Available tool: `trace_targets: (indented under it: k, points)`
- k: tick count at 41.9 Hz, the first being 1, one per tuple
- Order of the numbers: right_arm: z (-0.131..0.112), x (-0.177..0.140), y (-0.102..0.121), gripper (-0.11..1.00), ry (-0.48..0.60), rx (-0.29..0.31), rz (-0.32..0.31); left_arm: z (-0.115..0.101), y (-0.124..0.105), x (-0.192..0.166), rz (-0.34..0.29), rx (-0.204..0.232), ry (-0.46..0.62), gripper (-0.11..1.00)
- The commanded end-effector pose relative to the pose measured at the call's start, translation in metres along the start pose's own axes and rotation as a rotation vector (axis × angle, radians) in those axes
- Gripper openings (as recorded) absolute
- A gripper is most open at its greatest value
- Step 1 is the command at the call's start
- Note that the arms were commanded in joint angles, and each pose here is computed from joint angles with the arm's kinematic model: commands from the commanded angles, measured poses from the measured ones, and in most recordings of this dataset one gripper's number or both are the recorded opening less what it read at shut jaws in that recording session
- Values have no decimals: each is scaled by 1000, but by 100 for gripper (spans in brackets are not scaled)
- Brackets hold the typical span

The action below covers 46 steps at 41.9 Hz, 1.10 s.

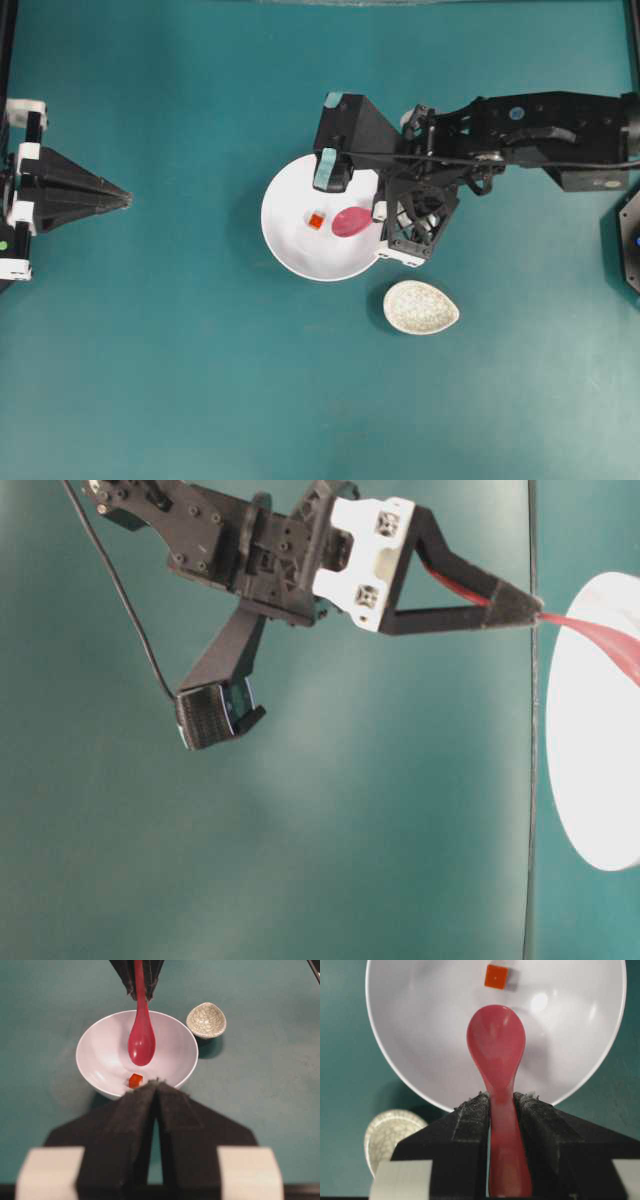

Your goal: Grip the spoon and scoop the red block from the bowl with right arm.

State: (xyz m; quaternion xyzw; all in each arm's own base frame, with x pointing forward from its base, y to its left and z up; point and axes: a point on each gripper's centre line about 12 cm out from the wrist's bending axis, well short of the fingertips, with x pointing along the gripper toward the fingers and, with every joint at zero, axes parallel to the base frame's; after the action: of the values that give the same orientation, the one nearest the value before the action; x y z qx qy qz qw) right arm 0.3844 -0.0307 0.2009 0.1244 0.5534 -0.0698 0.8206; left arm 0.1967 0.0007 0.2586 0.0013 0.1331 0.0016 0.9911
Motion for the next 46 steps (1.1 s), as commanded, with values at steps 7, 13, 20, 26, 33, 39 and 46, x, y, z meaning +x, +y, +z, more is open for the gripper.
trace_targets:
  k: [7,13,20,26,33,39,46]
  points:
    - [14,-4,4,25,-59,-6,11,6,0,1,-1,0,-14,0]
    - [18,-1,5,25,-66,-7,11,6,0,1,-1,2,-14,0]
    - [23,3,5,25,-77,-10,13,6,0,1,-1,2,-14,0]
    - [27,5,6,25,-89,-11,14,5,0,1,-1,2,-12,0]
    - [32,7,6,25,-121,-11,18,6,0,1,-1,2,-14,0]
    - [37,7,7,25,-161,-6,23,5,0,1,0,2,-12,0]
    - [41,6,8,25,-194,-2,28,6,0,1,-1,2,-14,0]
